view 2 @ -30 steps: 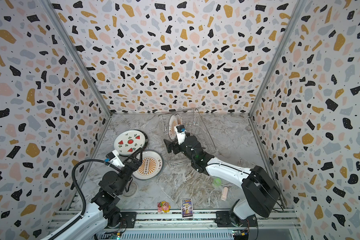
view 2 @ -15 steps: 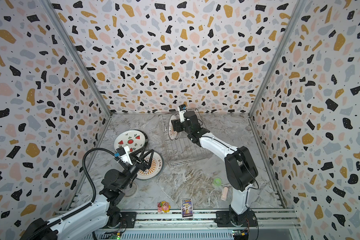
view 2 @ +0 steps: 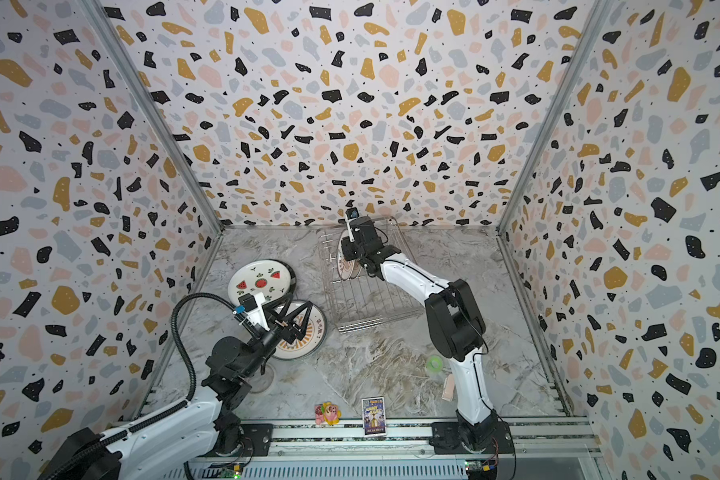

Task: Unload the plates from the dish rack
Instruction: 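Close the right gripper on the rim of a sunburst plate in the rack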

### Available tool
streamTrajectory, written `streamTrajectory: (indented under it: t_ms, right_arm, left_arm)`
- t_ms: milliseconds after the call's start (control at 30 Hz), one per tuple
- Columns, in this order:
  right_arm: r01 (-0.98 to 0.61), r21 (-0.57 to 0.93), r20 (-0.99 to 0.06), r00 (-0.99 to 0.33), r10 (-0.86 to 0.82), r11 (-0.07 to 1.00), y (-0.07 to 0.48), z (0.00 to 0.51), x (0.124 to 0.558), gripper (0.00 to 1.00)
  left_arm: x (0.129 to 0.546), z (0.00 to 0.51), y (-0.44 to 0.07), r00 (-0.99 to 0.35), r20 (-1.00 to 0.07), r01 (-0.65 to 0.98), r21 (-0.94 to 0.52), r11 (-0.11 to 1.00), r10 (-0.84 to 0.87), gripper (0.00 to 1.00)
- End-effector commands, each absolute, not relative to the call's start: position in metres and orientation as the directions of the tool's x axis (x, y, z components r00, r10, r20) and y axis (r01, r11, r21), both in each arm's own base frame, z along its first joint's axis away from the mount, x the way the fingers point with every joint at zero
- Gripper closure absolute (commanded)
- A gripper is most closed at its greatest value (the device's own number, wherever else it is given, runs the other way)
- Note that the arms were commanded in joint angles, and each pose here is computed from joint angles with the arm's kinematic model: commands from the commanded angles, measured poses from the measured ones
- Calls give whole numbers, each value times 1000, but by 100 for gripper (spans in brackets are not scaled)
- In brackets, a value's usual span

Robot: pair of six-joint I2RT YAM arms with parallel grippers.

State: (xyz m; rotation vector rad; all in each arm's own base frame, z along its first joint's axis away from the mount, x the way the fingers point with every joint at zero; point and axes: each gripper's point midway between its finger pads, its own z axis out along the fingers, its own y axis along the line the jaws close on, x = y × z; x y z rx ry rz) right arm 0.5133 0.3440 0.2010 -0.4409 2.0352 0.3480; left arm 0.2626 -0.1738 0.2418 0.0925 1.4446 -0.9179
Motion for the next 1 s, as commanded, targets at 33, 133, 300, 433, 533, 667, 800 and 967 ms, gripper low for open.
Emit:
streamTrajectory:
  t_ms: [33, 133, 300, 433, 533, 667, 800, 967]
  right_arm:
    - [-411, 27, -875, -451, -178, 911, 342, 204, 519, 68]
    - [-347, -38, -872, -447, -201, 937, 341, 199, 523, 72]
    - [-255, -136, -866, -438, -240, 957, 339, 192, 527, 78]
    - [-239, -177, -857, -439, -269, 955, 345, 185, 529, 78]
    - [-238, -192, -852, -441, -282, 952, 350, 182, 530, 78]
    - [-221, -197, -855, -439, -278, 955, 349, 182, 532, 83]
    - [-210, -191, -865, -426, -266, 959, 349, 189, 535, 84]
    - [-156, -223, -885, -381, -267, 962, 348, 212, 533, 87]
  left_arm:
    - [264, 262, -176, -93, -859, 606, -450, 656, -504, 0]
    - [267, 258, -175, -109, -852, 587, -470, 659, -512, 0]
    - [268, 254, -177, -133, -850, 584, -483, 652, -510, 0]
    - [267, 253, -175, -135, -844, 578, -492, 651, -519, 0]
    - [266, 254, -171, -126, -838, 571, -499, 652, -531, 0]
    - [266, 253, -171, -130, -838, 568, -502, 652, -531, 0]
    - [266, 251, -170, -131, -833, 566, -508, 649, -538, 0]
    - [263, 251, -170, -139, -823, 573, -520, 633, -551, 0]
